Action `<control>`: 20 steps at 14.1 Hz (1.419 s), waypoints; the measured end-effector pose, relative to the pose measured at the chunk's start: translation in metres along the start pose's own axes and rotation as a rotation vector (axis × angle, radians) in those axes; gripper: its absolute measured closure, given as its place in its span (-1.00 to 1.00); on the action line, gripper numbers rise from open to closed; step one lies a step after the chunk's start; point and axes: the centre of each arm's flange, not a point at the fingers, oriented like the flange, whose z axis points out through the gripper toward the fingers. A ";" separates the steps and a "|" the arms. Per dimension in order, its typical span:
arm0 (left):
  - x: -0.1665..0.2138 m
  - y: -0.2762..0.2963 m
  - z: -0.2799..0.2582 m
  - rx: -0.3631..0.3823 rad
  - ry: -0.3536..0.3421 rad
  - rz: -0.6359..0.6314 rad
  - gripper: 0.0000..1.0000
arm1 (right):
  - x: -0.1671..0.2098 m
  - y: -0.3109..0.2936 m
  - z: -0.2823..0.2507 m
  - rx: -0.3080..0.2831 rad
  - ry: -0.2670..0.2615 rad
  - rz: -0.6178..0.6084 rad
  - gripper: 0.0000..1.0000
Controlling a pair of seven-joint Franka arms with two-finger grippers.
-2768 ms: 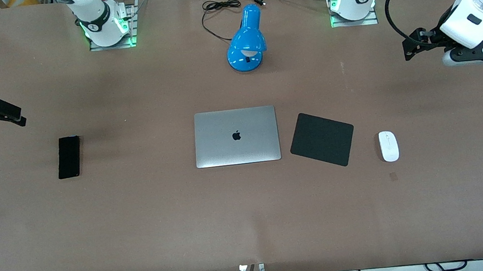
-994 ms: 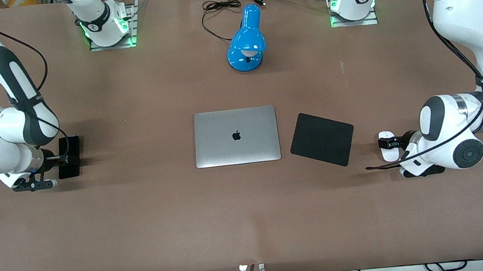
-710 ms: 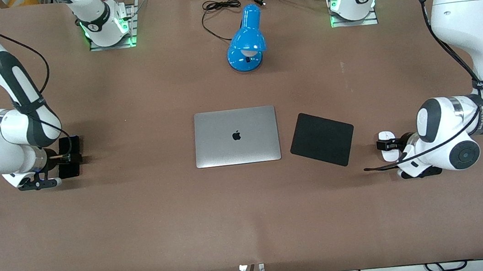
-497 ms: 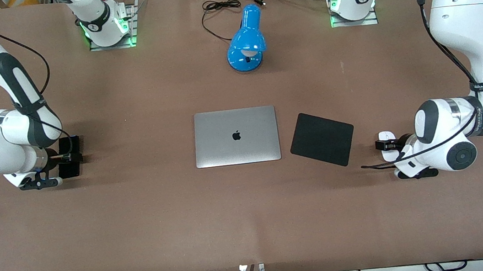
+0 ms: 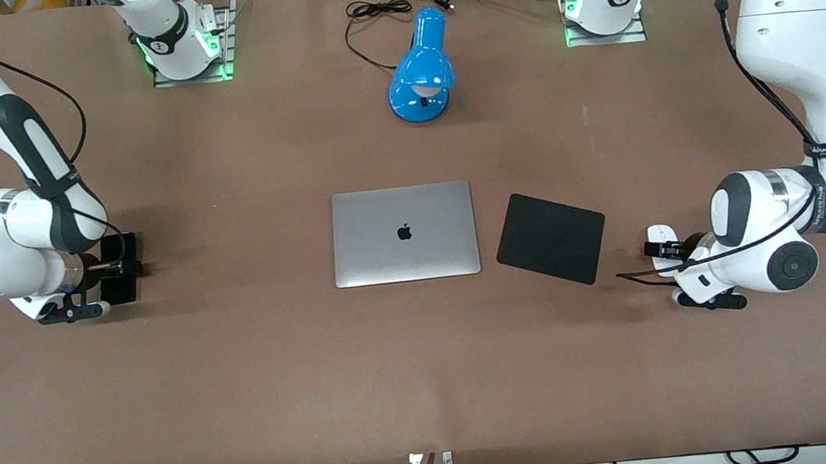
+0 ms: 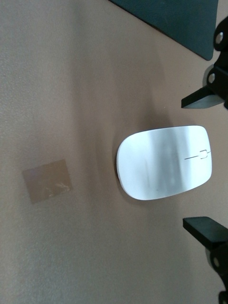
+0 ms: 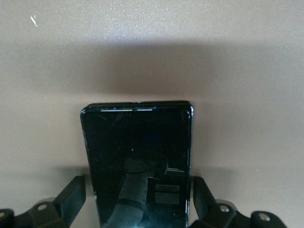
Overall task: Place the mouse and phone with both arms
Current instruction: 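Close the right gripper on the phone while the left gripper grasps the mouse, then carry the phone beside the laptop while the left gripper sets the mouse on the pad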
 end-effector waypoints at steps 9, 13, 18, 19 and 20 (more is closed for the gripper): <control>0.003 0.004 0.019 -0.005 -0.027 0.006 -1.00 | -0.003 -0.004 -0.003 0.003 -0.043 -0.018 -0.58; 0.002 0.001 0.026 -0.008 -0.038 0.003 -0.76 | 0.001 -0.020 -0.021 0.018 -0.093 -0.048 -0.58; 0.001 0.003 0.026 -0.011 -0.045 -0.011 -0.23 | 0.032 -0.132 -0.066 0.029 -0.039 -0.138 -0.58; -0.001 0.009 0.025 -0.018 -0.068 -0.026 -0.23 | 0.034 -0.163 -0.064 0.036 -0.028 -0.141 -0.58; -0.004 0.022 0.025 -0.040 -0.102 -0.047 -0.23 | 0.035 -0.192 -0.060 0.046 -0.017 -0.137 -0.58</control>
